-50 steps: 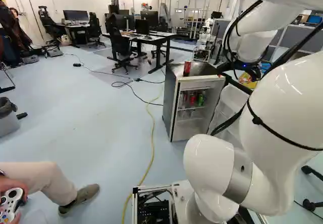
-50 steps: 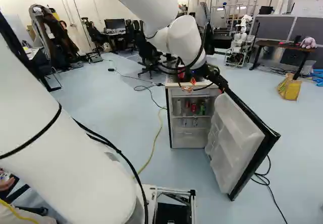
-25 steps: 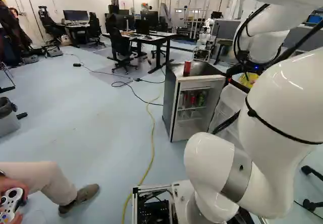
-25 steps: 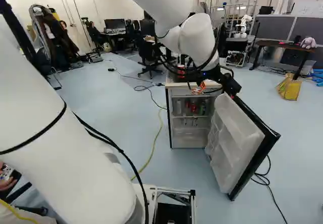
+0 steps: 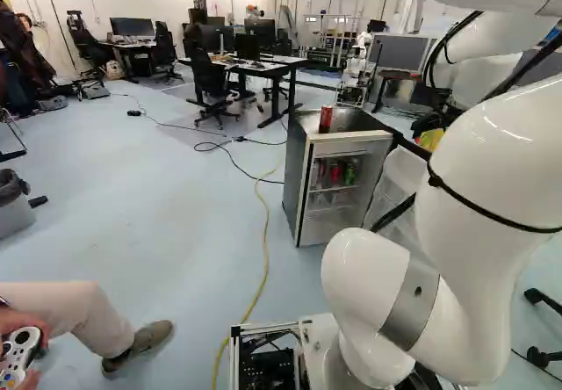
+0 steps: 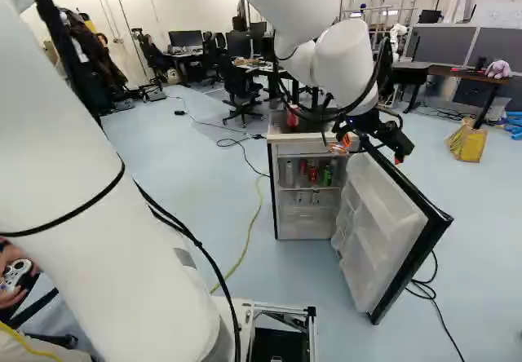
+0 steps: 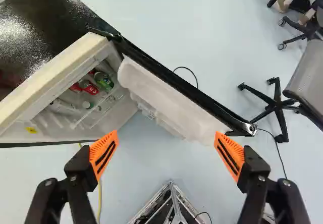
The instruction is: Grab a drink from the fridge
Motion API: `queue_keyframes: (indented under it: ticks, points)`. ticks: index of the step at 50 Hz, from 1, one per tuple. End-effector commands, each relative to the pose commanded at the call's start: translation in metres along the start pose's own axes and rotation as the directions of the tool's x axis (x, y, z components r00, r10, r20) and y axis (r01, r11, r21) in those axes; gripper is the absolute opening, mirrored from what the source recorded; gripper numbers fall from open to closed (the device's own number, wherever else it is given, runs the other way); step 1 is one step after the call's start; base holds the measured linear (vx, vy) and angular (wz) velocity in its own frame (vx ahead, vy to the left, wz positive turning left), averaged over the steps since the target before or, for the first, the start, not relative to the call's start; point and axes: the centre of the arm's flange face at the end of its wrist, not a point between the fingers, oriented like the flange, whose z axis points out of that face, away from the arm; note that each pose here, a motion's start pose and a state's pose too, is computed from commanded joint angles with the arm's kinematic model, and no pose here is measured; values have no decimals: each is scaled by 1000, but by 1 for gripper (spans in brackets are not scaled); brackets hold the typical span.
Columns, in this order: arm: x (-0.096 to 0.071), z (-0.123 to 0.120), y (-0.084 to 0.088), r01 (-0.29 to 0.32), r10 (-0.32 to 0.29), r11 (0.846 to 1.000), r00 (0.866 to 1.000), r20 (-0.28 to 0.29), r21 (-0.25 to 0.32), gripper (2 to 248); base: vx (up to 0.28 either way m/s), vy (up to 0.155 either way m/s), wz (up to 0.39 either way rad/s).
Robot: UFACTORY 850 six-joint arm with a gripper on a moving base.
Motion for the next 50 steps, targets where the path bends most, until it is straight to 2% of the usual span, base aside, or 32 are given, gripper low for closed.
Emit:
queue_keyframes:
  ticks: [27, 50]
  points:
    - [28, 24, 34, -53, 55, 998, 998, 38, -36, 247, 0, 0, 0]
    - [49, 44, 62, -113, 117, 992, 990, 82, -58, 247, 0, 0, 0]
